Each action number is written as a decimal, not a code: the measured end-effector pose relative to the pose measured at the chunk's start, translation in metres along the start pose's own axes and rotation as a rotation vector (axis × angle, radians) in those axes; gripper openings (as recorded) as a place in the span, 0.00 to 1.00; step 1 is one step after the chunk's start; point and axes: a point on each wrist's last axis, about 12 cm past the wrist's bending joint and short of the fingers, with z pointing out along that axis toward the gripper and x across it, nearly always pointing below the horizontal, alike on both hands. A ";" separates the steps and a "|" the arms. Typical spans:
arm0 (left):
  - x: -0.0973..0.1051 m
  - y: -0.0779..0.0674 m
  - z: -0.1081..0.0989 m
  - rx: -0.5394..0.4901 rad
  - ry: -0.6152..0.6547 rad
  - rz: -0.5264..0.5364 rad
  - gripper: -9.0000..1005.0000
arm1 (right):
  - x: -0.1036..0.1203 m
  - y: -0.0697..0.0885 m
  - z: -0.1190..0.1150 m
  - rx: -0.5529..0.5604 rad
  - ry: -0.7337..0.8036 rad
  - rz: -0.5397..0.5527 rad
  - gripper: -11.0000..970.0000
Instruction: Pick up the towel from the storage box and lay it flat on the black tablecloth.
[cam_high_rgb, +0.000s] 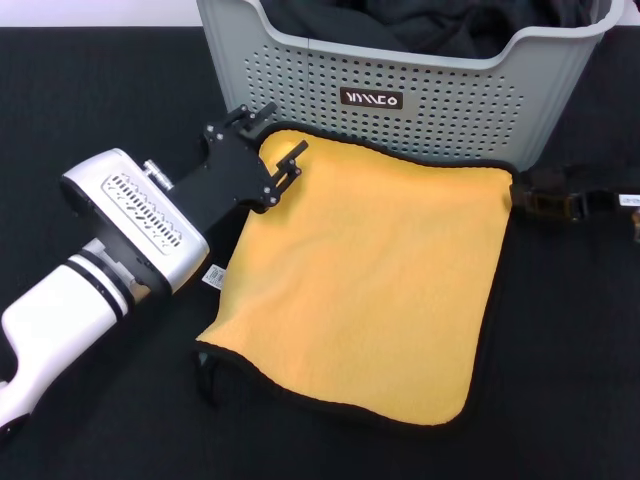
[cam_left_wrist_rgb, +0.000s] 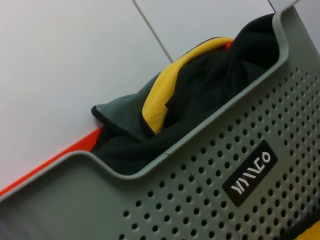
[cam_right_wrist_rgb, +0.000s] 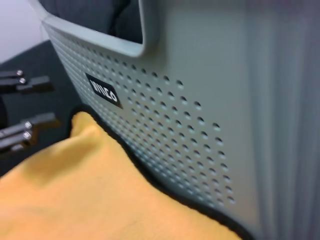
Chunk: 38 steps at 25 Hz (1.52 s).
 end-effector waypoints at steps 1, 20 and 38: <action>0.001 -0.001 -0.002 -0.001 0.000 -0.012 0.41 | 0.000 0.000 -0.004 -0.015 -0.004 0.012 0.29; -0.013 0.032 -0.046 0.229 -0.253 -0.547 0.88 | -0.012 0.028 -0.040 -0.314 -0.137 -0.210 0.78; -0.063 0.067 -0.067 0.857 -0.488 -0.640 0.89 | -0.058 0.096 -0.059 -0.554 -0.272 -0.717 0.77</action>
